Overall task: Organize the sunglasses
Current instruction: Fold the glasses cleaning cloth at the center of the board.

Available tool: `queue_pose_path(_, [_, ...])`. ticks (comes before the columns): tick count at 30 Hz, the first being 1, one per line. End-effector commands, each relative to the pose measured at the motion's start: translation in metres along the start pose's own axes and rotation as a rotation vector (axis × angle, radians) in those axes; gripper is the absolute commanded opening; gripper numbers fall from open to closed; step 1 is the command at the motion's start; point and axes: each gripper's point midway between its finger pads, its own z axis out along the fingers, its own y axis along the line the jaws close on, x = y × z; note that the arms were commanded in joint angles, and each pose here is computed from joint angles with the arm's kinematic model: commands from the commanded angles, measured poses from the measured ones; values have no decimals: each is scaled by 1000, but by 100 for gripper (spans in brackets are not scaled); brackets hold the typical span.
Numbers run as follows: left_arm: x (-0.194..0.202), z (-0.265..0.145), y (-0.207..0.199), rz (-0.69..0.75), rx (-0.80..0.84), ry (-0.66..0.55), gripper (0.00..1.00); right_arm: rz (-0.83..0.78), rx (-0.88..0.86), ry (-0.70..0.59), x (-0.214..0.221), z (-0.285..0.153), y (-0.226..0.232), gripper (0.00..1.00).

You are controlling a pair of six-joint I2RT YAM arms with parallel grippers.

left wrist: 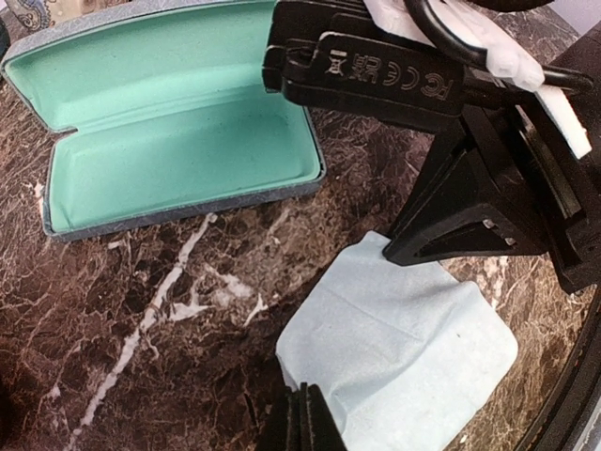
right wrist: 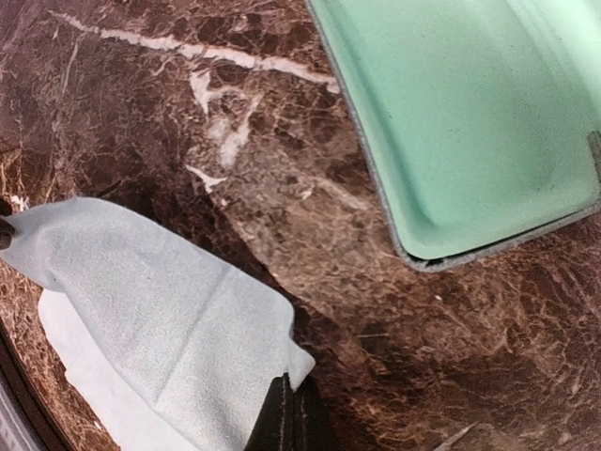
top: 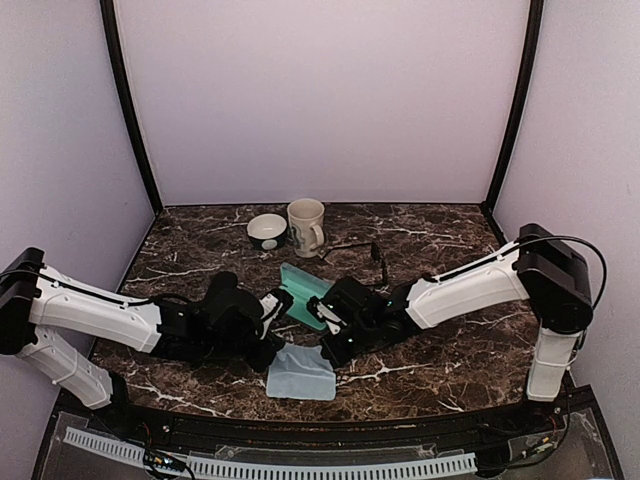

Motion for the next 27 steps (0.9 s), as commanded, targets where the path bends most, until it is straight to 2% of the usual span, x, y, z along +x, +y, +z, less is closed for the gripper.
queue_pose_path(1, [-4, 5, 6, 5, -6, -28, 0, -14, 51, -40, -15, -16, -12, 0])
queue_pose_path(14, [-9, 26, 7, 30, 11, -45, 0, -17, 77, -55, -15, -25, -24, 0])
queue_pose_path(27, [2, 15, 6, 48, 48, -66, 0, -70, 9, -92, -6, -26, -17, 3])
